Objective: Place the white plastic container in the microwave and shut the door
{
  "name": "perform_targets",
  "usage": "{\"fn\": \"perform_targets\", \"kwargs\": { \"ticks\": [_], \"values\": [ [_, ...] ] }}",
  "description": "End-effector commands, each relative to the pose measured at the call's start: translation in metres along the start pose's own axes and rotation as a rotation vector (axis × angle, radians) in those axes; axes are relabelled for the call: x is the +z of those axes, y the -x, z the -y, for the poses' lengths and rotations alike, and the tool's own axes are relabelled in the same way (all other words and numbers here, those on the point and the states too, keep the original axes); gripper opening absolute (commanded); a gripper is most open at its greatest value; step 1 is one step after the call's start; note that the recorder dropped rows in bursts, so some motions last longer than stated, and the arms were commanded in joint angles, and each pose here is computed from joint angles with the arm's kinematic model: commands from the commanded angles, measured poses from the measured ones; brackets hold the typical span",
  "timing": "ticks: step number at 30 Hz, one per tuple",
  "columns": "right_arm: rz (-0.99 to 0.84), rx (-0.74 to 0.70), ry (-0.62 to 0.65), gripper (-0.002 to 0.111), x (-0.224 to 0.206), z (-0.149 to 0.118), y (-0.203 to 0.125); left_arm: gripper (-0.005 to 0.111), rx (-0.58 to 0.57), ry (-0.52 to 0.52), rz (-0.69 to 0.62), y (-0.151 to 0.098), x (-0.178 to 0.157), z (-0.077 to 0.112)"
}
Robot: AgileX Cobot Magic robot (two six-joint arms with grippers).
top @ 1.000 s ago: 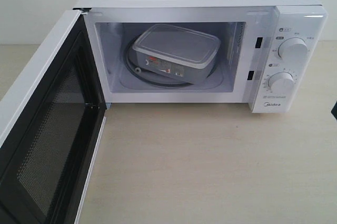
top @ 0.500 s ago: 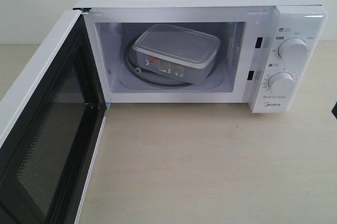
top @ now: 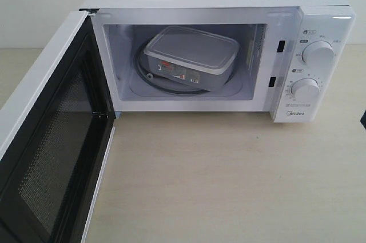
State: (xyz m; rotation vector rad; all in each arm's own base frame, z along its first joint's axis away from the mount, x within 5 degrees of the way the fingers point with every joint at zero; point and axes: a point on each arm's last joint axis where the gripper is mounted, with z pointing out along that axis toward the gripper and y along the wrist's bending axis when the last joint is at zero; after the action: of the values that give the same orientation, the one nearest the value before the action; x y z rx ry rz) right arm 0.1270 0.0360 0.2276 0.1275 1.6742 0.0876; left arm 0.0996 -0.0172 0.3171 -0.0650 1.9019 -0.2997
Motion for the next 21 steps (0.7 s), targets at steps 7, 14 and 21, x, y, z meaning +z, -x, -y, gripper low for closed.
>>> {"fn": "perform_targets", "kwargs": {
  "ticks": [7,14,21],
  "values": [
    [0.022,0.003,-0.008,0.000,-0.001,0.001,0.002,0.004,0.131,-0.046,-0.070,0.003,-0.004,0.006],
    [0.155,0.008,-0.121,0.000,-0.002,0.012,0.014,0.004,0.154,-0.139,-0.279,0.022,-0.002,0.021],
    [0.188,0.009,-0.154,0.000,-0.003,0.015,0.017,0.004,0.148,-0.166,-0.545,0.034,0.023,0.025]
  ]
}}
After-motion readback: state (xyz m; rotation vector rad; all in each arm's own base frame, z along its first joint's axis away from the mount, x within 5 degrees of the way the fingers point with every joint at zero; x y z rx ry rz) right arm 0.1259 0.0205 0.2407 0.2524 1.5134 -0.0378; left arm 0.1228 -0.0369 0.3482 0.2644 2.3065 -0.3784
